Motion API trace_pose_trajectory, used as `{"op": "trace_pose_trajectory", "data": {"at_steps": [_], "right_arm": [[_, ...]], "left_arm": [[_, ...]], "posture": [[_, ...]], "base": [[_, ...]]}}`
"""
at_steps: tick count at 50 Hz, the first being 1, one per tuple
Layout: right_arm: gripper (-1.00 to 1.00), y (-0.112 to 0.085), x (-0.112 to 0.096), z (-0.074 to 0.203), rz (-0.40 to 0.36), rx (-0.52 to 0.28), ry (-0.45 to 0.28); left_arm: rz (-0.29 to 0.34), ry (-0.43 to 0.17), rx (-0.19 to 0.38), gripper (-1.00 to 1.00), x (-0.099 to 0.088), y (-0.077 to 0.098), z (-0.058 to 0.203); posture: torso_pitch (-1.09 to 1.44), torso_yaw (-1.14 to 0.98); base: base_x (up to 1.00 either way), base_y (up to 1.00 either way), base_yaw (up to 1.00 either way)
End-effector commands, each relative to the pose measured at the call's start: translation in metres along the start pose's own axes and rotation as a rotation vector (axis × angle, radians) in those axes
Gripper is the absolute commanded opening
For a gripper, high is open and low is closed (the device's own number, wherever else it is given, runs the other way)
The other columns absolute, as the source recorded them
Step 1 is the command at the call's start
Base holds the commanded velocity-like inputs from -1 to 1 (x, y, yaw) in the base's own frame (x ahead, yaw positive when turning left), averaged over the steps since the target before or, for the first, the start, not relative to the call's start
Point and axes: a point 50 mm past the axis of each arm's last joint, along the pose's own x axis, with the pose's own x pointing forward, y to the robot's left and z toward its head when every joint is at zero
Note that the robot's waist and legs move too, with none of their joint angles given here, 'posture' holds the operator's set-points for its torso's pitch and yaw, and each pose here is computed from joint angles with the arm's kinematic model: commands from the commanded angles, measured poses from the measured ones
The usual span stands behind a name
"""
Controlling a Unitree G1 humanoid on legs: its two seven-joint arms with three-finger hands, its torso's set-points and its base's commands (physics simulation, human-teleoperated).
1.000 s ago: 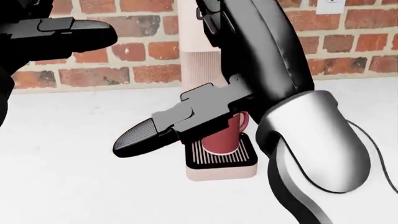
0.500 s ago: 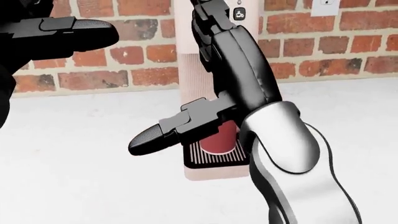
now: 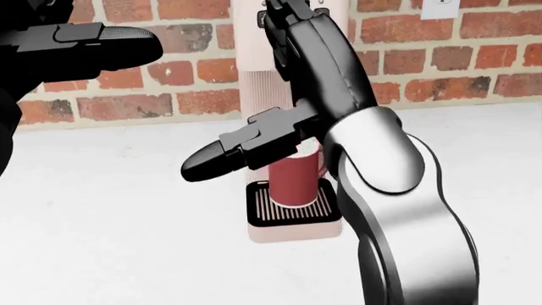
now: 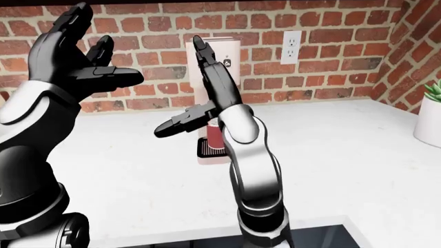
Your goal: Press the button on the coffee machine to serve coffee.
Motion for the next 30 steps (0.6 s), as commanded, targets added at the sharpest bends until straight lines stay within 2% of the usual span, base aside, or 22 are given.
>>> {"op": "trace_pose_trajectory", "data": {"at_steps": [1,16,30], "right_arm": [[1.00,-0.002,0.000,0.014,-0.012,-0.014,-0.071],[1.00,-0.004,0.013,0.017,-0.010,-0.011,-0.075],[1.00,-0.006,0.025,0.009,-0.009,-0.005,-0.061]], "left_arm": [[-0.002,-0.069,-0.004,1.00,-0.001,-0.001,0.014],[-0.004,-0.069,-0.005,1.00,0.000,-0.002,0.014],[-0.004,-0.071,-0.006,1.00,-0.001,-0.001,0.014]], "posture": [[-0.58,0.00],[-0.58,0.00],[-0.58,0.00]], "base": [[0.00,0.00,0.00],[0.00,0.00,0.00],[0.00,0.00,0.00]]}}
